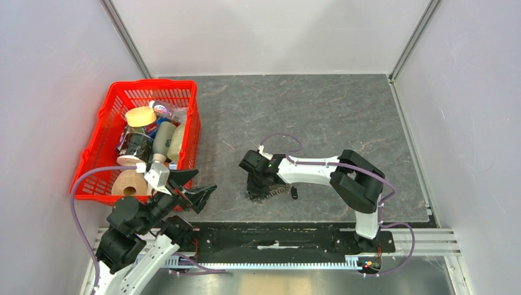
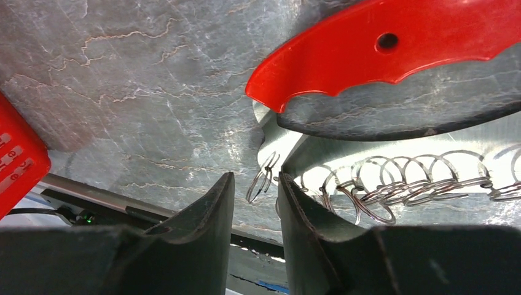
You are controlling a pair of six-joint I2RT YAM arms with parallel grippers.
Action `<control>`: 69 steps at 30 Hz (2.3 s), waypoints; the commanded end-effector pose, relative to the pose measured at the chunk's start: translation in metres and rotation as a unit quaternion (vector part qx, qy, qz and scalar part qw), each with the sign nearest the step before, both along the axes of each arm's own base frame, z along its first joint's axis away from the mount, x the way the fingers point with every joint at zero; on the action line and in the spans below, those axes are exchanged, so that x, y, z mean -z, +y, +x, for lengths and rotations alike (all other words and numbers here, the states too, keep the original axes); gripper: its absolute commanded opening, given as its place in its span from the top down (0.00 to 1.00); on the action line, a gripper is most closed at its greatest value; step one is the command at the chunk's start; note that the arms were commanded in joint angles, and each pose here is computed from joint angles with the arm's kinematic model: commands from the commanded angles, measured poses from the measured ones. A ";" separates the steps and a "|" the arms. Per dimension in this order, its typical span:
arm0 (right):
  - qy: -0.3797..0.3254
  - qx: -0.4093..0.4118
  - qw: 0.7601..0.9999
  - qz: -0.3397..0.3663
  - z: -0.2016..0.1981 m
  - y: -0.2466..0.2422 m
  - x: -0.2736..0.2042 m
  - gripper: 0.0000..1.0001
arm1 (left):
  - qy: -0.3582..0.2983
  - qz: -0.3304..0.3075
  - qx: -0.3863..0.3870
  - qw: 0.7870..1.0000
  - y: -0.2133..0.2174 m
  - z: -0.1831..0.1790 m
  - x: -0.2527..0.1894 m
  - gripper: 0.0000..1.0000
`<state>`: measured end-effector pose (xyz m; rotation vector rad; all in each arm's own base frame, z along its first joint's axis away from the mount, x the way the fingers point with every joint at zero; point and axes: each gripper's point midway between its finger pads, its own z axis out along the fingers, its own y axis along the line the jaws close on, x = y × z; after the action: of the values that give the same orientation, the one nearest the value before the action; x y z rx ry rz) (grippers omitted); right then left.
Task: Put the keys on the keyring
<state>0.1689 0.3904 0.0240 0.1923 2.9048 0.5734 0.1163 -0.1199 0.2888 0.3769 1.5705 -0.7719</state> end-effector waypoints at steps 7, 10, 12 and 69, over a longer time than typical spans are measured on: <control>-0.021 0.000 1.000 0.000 0.006 0.004 -0.015 0.67 | -0.020 0.010 0.012 1.000 -0.002 -0.002 -0.002 0.09; -0.021 0.003 1.000 0.003 0.006 0.005 -0.018 0.68 | -0.020 0.010 0.012 1.000 -0.002 -0.002 -0.002 0.09; -0.021 0.006 1.000 0.005 0.006 0.005 -0.018 0.68 | -0.020 0.009 0.012 1.000 -0.002 -0.001 -0.003 0.09; -0.128 0.094 0.984 0.079 0.069 -0.020 -0.147 1.00 | 0.135 -0.027 -0.061 0.989 -0.040 0.078 0.029 0.24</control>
<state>0.2153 0.3712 0.1361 0.3604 2.6348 0.7191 0.1717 -0.1548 0.2488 0.3201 1.8641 -0.7455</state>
